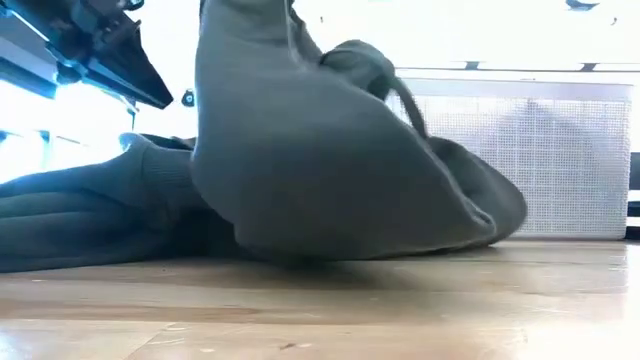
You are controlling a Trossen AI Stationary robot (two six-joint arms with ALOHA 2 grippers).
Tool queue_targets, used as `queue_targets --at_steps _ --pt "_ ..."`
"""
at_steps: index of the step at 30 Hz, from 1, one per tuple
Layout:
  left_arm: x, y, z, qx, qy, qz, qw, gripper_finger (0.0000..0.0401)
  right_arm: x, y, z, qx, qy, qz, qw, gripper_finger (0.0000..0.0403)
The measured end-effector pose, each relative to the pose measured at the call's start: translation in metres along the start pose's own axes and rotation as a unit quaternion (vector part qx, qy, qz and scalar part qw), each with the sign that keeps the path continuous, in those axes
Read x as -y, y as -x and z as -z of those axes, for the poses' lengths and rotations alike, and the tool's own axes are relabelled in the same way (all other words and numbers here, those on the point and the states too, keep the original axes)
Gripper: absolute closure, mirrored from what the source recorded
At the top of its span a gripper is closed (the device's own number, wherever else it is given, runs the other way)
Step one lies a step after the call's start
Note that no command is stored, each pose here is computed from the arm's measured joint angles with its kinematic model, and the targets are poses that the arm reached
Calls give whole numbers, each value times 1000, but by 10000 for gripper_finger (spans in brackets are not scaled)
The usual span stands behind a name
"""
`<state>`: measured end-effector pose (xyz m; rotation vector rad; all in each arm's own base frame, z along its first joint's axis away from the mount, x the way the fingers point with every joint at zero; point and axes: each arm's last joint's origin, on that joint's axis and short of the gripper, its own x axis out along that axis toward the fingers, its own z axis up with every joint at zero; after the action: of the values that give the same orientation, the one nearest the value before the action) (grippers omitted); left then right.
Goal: Sort clothes
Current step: Put the black jacket into the white bin
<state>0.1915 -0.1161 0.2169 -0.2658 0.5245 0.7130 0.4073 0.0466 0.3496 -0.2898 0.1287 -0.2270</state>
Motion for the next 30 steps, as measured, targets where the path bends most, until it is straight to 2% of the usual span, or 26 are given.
queue_targets --at_steps 3,6,10,12,15,21,25,30 --pt "-6 11 -1 -7 14 12 1000 353 2 -17 17 -11 -27 -32 999 376" --pt "-9 20 0 6 25 22 999 353 -8 -35 48 -63 -39 -94 993 375" --pt "-9 25 1 30 25 29 999 353 -21 -46 69 -77 -9 -157 985 361" --pt "-9 25 1 29 25 29 999 353 -22 -46 71 -82 0 -161 983 332" --pt "-9 25 1 29 26 29 999 353 -19 -40 70 -106 6 -166 980 266" --pt "-9 25 1 27 26 29 999 353 -3 -13 46 -141 -20 -159 977 130" --pt "-9 25 1 27 27 30 999 353 -13 -9 62 -217 -40 -170 960 64" --pt "-8 24 1 27 29 31 999 353 -34 -22 96 -287 -72 -176 939 26"
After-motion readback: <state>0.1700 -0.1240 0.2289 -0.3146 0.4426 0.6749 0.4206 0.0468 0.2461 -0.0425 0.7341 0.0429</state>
